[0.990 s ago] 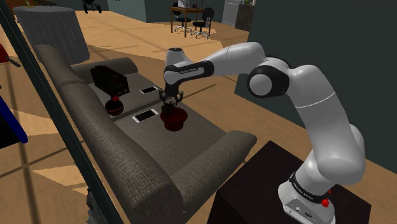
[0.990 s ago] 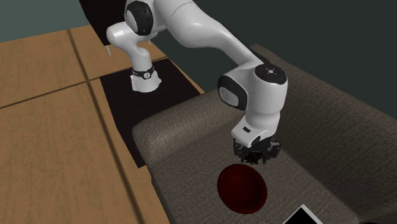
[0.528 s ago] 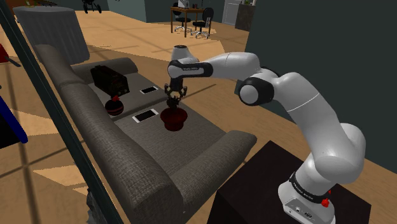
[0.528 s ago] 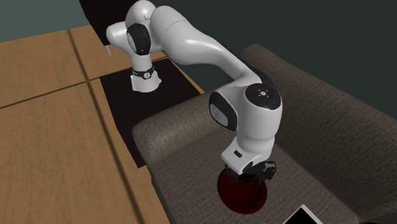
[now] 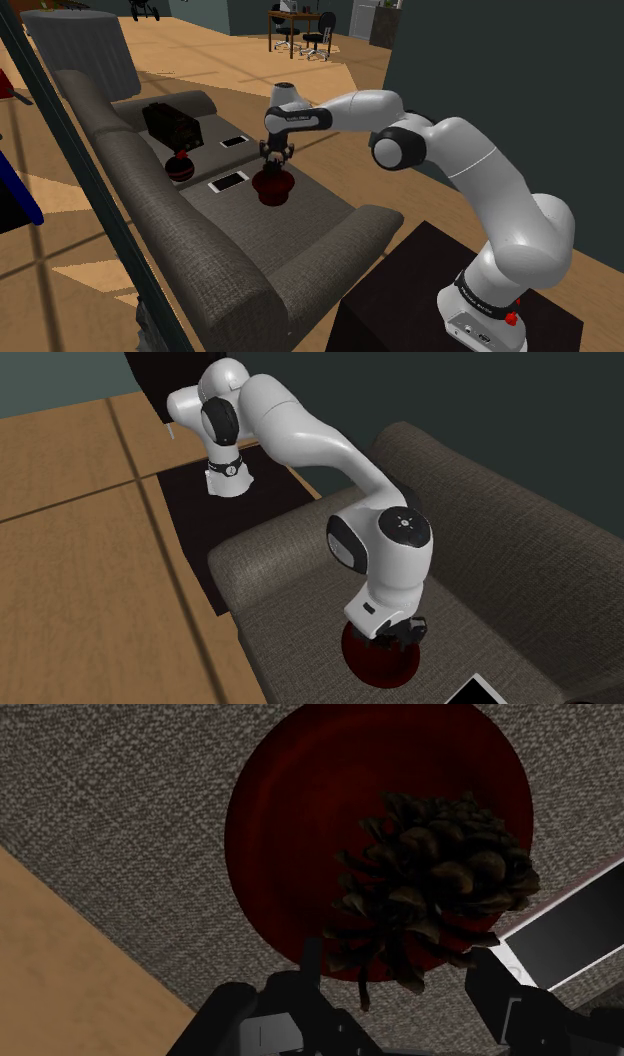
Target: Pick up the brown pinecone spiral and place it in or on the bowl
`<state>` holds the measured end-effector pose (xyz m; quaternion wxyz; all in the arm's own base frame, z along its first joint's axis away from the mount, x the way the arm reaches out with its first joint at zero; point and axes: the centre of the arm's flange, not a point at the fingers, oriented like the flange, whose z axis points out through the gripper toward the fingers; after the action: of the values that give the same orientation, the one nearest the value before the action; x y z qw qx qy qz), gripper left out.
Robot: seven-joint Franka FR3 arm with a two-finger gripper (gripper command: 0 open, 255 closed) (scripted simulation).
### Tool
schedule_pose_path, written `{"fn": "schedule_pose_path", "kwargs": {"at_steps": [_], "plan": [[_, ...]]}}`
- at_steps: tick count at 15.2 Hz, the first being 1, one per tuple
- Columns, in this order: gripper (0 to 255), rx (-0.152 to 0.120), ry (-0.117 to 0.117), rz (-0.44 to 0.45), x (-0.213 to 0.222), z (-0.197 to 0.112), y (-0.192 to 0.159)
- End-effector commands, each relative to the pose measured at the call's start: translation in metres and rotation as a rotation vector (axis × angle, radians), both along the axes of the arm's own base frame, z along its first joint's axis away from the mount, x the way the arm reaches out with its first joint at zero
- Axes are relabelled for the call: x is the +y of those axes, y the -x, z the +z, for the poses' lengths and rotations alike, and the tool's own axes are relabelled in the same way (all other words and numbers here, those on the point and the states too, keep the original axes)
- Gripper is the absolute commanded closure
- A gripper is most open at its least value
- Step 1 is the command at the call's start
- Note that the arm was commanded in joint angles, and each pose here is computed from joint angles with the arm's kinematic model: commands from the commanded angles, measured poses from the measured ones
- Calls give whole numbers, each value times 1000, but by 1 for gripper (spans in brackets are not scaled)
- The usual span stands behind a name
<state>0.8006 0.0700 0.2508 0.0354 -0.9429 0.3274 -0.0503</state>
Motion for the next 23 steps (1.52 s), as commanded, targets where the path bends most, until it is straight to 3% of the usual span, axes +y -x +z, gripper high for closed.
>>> {"fn": "schedule_pose_path", "kwargs": {"at_steps": [1, 5, 13, 14, 19, 23], "plan": [[255, 0, 0, 0, 1, -10, 0], [255, 0, 0, 0, 1, -31, 0], [255, 0, 0, 0, 1, -33, 0], [0, 0, 0, 0, 1, -33, 0], [0, 0, 0, 0, 1, -33, 0], [0, 0, 0, 0, -1, 17, 6]]}}
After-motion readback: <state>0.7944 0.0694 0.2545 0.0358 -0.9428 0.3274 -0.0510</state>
